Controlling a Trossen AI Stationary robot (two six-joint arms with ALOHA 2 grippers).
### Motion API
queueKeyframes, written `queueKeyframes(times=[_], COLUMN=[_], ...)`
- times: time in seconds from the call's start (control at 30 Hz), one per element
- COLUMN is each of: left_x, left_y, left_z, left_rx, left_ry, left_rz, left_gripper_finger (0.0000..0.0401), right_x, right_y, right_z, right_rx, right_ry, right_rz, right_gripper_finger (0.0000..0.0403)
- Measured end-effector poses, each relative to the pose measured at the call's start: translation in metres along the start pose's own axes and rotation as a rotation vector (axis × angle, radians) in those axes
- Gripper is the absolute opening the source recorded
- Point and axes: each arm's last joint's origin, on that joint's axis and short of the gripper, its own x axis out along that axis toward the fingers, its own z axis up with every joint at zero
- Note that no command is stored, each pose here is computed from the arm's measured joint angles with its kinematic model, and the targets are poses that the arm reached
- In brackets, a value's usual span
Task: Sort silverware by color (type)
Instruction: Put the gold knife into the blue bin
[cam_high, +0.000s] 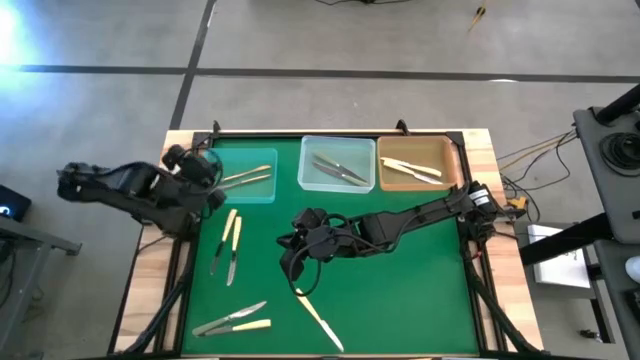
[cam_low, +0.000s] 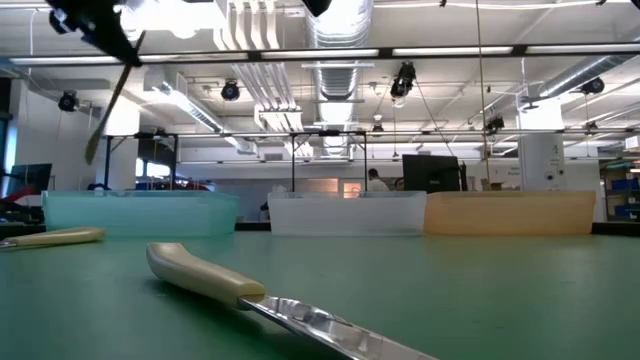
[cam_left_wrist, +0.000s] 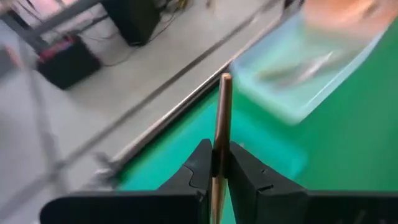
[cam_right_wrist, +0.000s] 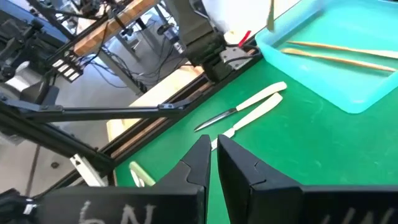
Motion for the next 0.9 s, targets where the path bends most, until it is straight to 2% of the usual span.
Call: queueKeyframes(times=[0.1,0.17,0.3,0.37,0.5,0.63,0.7,0.9], left_x=[0.011,0.02,0.04,0.053,0.077,0.094,0.099,0.104], left_y=[0.005,0.005,0.001,0.001,0.009,0.015,0.019,0.028], left_z=[-0.004,-0.004,-0.005,-0.011,-0.02,-0.025,-0.025,-0.013], left_rx=[0.205,0.295,0.345,0.364,0.316,0.271,0.254,0.176], left_ry=[0.024,0.008,-0.015,0.011,0.079,0.133,0.162,0.223], left_rz=[0.045,0.045,-0.115,-0.11,-0.009,-0.069,-0.04,0.008], left_gripper_finger=[0.0012,0.0017,0.0024,0.0023,0.0018,0.0023,0.003,0.0054], right_x=[0.0,0.0,0.0,0.0,0.0,0.001,0.002,0.007], right_y=[0.0,0.0,0.0,0.0,0.0,-0.001,-0.004,-0.029], right_z=[0.0,0.0,0.0,0.0,0.0,0.0,0.0,-0.002], right_rx=[-0.011,-0.01,-0.009,-0.007,0.003,-0.007,-0.012,-0.039], right_ry=[-0.002,0.001,0.002,0.002,0.007,0.026,0.039,0.225], right_rz=[-0.004,0.0,0.0,0.0,0.005,0.019,0.003,-0.081], right_gripper_finger=[0.002,0.002,0.002,0.002,0.002,0.002,0.002,0.002])
